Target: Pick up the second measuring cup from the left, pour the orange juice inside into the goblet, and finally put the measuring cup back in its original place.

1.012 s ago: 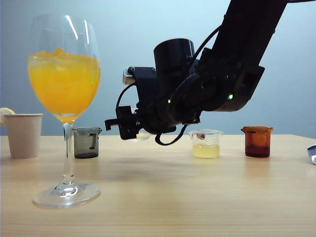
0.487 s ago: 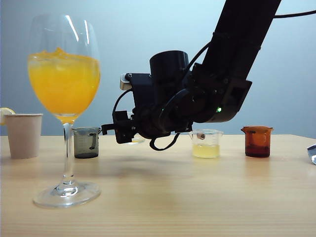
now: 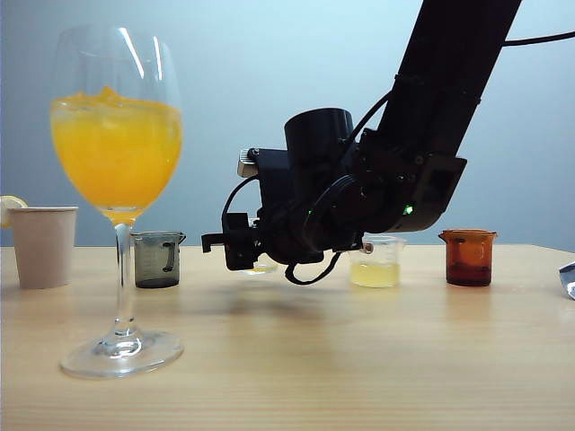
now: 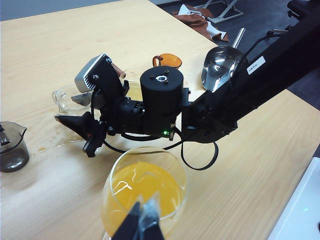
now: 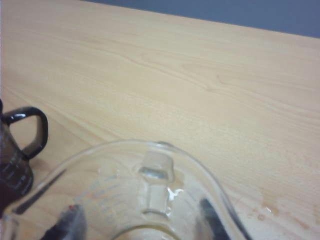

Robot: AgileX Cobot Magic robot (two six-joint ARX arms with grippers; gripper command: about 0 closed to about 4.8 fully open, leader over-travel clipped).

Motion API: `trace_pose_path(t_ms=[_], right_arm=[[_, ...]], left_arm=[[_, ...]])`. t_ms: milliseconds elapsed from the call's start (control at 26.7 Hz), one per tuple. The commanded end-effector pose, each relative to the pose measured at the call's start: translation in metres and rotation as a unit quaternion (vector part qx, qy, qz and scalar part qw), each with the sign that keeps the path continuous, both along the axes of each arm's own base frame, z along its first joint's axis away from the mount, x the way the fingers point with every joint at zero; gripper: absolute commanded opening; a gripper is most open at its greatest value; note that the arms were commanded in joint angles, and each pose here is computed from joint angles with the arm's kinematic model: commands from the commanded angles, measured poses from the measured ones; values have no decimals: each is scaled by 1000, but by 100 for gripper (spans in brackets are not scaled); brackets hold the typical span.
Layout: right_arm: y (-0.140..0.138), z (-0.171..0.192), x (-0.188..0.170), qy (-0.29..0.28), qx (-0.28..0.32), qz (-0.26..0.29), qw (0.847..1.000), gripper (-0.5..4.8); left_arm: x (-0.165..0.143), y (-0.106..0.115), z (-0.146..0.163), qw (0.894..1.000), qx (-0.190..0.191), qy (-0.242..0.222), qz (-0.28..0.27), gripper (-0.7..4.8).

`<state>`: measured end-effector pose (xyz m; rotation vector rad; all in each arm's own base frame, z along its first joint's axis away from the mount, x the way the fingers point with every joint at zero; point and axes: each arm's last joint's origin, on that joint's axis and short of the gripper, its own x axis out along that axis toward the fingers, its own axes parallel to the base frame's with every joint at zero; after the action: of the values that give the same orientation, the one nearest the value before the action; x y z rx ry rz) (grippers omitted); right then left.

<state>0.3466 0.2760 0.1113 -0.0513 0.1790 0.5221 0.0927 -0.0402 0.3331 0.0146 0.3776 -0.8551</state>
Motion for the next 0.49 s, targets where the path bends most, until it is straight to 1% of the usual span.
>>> trace_pose_path(t_ms=[37,75,112,375,412,450,487], right_arm=[[1,3,0,-4,6,1,1000,12],[2,2,0,-3,5,1,1000,37],[2,1,1,-2,5,1,1000,50],[5,-4,3,1,2,2,1000,55],[5,-4,3,1,2,2,1000,79],[5,-5,3,2,2,2,1000,122],[5,-5,3,3,0,3,1000,246]], left_arm=[[-1,0,2,1000,-4,-8,-4,-5],[-1,0,2,1000,-4,-8,-4,-5],[-1,0,2,1000,-4,-8,-4,-5],[-1,0,2,1000,-4,-8,-4,-5],[-1,0,2,1000,-4,-8,-4,-5],[-1,0,2,1000,-4,-8,-4,-5],[-1,0,2,1000,-4,-8,-4,-5]])
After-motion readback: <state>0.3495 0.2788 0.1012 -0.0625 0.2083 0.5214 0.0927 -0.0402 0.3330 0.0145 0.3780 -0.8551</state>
